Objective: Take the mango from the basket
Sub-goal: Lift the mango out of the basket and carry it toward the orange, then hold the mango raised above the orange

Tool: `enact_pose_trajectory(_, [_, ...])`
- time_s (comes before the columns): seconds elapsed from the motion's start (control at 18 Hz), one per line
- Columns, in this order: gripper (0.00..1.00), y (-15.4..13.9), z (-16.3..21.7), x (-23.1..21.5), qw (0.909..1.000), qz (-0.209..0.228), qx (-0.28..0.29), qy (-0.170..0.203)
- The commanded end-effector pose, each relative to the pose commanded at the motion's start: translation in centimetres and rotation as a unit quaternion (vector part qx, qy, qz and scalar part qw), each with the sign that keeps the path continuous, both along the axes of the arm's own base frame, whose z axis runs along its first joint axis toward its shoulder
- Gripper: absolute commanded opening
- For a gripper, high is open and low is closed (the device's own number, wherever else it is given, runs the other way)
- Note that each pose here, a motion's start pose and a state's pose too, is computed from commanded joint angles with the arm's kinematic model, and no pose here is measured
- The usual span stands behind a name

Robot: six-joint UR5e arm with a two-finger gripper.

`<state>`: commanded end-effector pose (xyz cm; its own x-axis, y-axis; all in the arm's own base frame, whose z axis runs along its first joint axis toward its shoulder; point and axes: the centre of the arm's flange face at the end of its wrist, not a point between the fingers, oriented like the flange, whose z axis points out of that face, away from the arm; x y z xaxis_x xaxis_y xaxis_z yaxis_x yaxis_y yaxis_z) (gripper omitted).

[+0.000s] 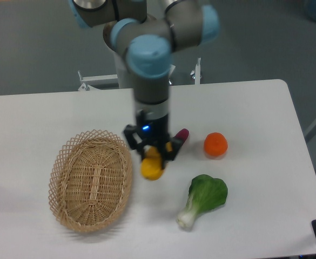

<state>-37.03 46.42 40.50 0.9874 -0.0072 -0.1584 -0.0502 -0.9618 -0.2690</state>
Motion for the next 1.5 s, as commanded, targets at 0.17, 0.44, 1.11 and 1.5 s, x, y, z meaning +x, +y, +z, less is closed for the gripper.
enact_pose_trajectory(0.17, [0.46,-2.4,0.2,-2.6,0.9994,-0.026,-0.021,-0.001])
enact_pose_trajectory(0.44, [0.46,-4.8,1.5,-5.2,0.9969,-0.064,-0.046,-0.01])
enact_pose_trajectory(1.11, [0.46,-5.6,2.0,-6.2,0.9973,-0.057,-0.046,-0.007])
enact_pose_trajectory(1.5, [0.46,-6.6,1.6,-6.7,0.996,-0.069,-0.054,-0.016])
